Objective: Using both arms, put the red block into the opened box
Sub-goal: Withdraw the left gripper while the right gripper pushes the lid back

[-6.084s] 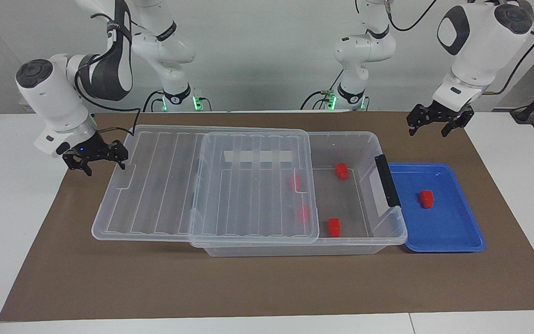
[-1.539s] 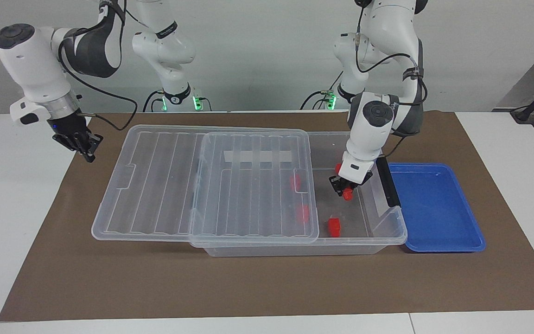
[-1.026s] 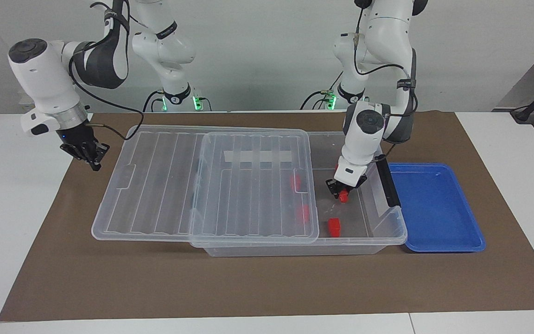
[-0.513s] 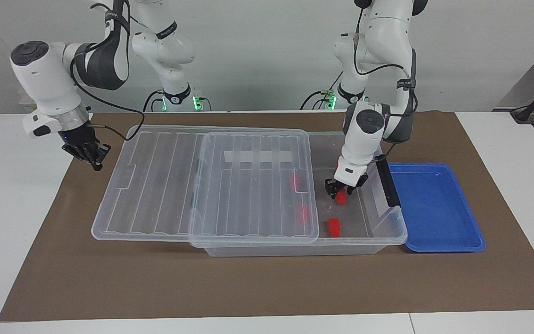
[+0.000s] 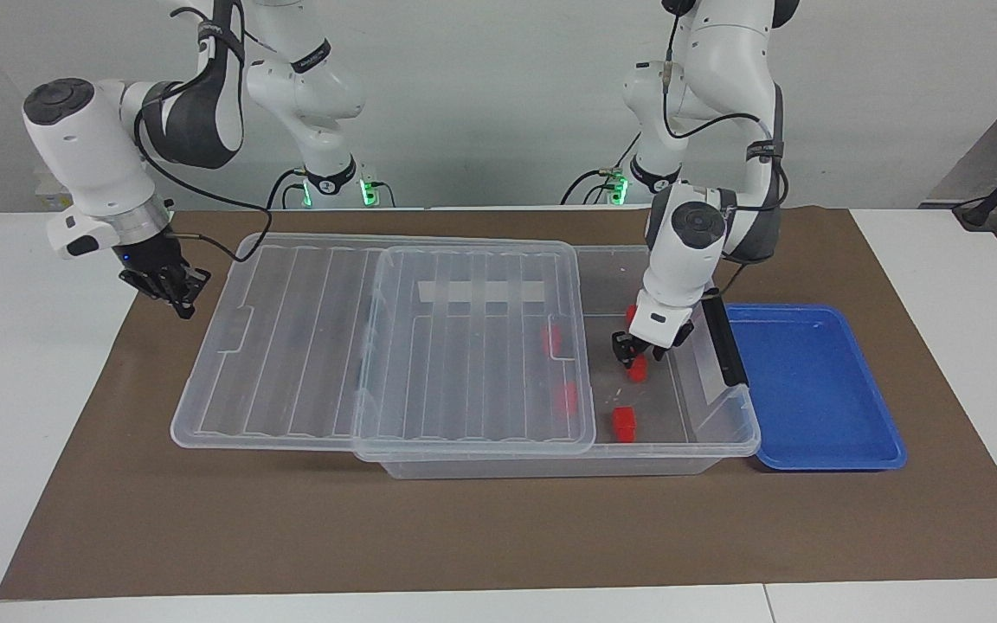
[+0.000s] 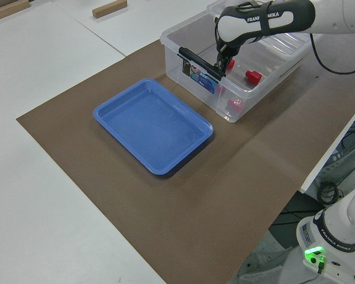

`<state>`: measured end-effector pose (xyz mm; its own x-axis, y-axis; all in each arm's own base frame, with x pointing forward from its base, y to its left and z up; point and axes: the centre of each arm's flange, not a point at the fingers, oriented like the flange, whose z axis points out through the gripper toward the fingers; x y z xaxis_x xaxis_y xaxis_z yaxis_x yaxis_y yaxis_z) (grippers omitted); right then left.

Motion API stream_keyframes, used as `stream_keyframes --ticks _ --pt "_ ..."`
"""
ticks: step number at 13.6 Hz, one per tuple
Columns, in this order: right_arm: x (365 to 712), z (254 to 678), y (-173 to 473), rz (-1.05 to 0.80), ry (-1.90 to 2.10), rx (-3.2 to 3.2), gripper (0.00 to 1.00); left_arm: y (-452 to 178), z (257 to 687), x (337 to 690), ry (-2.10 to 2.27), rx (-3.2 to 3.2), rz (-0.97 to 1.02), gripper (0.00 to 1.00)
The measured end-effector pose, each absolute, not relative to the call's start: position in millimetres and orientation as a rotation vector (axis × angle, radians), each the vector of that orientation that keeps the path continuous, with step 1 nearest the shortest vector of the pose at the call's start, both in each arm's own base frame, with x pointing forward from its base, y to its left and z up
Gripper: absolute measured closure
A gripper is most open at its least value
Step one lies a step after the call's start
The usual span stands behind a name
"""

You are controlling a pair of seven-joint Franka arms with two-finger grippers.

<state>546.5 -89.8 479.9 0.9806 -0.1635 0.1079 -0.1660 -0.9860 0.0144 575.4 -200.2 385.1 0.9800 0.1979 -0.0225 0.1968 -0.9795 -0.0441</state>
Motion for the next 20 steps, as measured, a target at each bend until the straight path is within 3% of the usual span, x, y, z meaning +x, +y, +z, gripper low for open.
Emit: stream_keyframes --ticks 5,7,8,9,12,20 --pt "551 478 -63 0.166 -0.184 3.111 0.99 -170 529 570 -0.283 -3.037 0.131 0.36" --pt "552 478 -54 0.165 -0.157 3.114 0.99 -122 569 560 -0.149 -3.051 0.132 0.31" --pt "552 478 -48 0.165 -0.142 3.115 0.99 -87 585 555 -0.086 -3.06 0.132 0.22" --pt "553 478 -41 0.165 -0.122 3.117 0.99 -48 601 548 -0.014 -3.068 0.133 0.22" --pt "554 478 -12 0.165 -0.043 3.122 0.99 26 618 532 0.063 -3.08 0.134 0.0" --pt "548 472 68 0.146 0.179 3.125 0.99 30 608 530 0.07 -3.08 0.167 0.0"
